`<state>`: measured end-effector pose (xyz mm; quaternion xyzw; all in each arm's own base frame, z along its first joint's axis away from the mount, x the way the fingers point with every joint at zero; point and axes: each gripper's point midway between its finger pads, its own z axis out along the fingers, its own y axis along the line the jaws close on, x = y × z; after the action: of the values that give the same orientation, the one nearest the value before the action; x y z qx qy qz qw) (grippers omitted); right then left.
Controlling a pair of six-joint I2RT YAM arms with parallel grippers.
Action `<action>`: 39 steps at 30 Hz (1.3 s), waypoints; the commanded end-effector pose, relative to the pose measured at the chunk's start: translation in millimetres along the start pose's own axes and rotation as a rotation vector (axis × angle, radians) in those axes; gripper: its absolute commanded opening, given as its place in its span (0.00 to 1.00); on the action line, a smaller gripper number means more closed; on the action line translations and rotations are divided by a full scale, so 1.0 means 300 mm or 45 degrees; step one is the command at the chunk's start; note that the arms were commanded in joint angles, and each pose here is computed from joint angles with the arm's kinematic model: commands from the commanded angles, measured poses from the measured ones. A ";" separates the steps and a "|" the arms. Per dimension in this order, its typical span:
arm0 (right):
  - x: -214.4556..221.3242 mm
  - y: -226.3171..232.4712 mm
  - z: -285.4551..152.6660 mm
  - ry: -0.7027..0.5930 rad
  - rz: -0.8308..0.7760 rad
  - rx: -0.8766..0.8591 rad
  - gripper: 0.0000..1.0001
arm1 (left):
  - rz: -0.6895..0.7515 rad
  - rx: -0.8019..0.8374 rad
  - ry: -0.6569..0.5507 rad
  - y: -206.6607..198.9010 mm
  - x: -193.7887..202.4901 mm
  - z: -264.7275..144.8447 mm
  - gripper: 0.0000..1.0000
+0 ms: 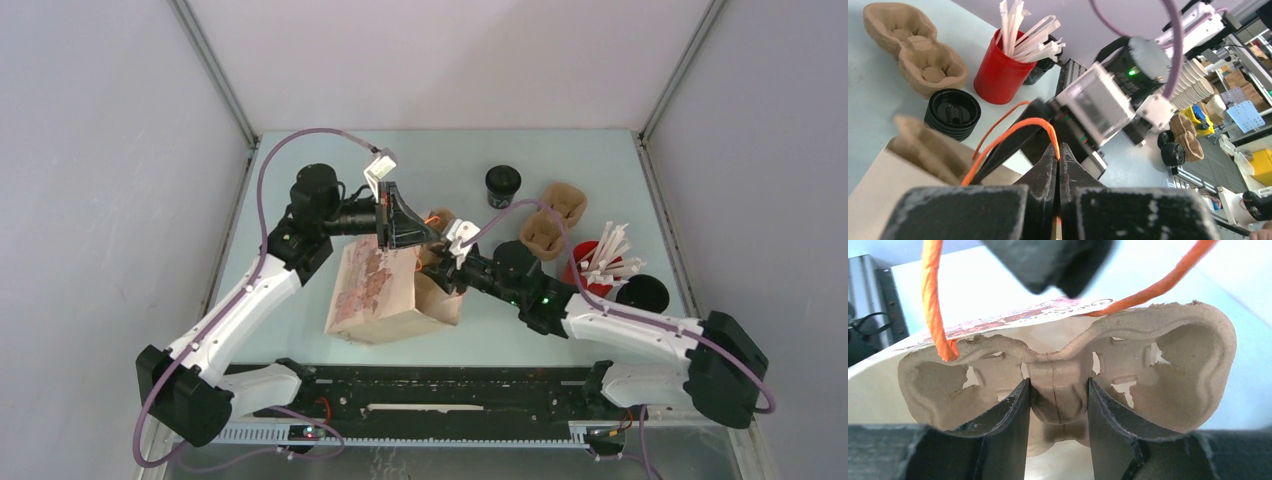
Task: Pack the takeout coffee
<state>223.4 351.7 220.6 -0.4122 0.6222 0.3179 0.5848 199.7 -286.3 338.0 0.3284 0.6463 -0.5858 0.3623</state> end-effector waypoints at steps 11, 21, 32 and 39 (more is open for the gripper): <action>0.009 -0.049 -0.137 0.111 0.150 0.230 0.36 | 0.012 -0.050 -0.021 0.035 -0.124 0.047 0.00; -0.005 0.134 -0.086 0.046 0.162 -0.209 0.35 | 0.039 0.143 0.050 -0.063 -0.090 0.073 0.00; -0.012 0.121 -0.047 0.001 0.199 -0.234 0.35 | 0.045 0.194 0.053 -0.087 -0.076 0.092 0.00; -0.022 -0.060 -0.129 0.042 0.157 0.219 0.35 | 0.001 0.045 -0.040 -0.007 -0.178 0.140 0.00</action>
<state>196.7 341.8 217.5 -0.3973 0.6490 0.3624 0.5381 212.2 -317.8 352.6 0.3409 0.6408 -0.6016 0.3334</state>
